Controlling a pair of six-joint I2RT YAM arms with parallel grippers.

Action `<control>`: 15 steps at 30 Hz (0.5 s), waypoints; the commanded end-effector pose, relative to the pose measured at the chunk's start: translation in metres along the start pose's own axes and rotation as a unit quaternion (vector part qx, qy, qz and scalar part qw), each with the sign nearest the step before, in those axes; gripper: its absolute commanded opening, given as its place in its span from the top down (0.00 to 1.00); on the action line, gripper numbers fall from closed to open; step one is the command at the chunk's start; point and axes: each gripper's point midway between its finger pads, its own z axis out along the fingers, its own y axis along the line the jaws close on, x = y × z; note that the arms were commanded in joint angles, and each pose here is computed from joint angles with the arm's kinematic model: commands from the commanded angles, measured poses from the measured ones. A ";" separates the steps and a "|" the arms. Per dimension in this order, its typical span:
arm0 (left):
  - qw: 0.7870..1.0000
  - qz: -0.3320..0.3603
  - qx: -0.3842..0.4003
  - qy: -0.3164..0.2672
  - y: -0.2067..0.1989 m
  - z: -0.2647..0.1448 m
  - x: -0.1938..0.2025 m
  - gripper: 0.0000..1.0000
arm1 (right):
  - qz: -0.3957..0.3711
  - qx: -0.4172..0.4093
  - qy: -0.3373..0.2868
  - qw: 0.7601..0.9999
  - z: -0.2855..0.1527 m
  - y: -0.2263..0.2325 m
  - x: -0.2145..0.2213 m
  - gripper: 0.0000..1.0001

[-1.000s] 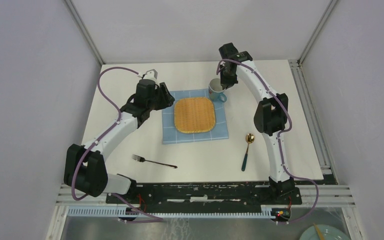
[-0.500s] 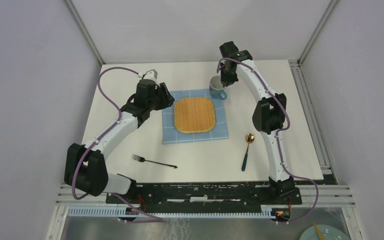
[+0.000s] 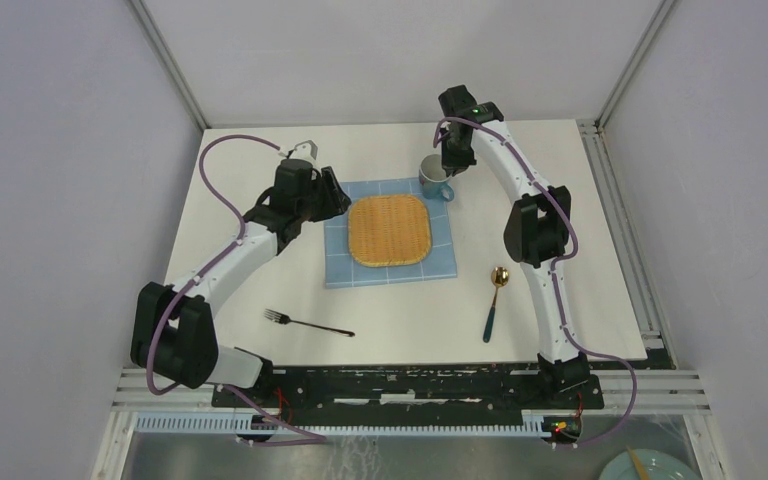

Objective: Set the dinner table for one person
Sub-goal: Place the cup on the napkin.

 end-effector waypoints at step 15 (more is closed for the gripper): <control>0.999 0.022 0.017 -0.018 -0.007 0.006 -0.016 0.44 | 0.009 -0.027 -0.033 0.999 0.002 0.011 -0.017 0.96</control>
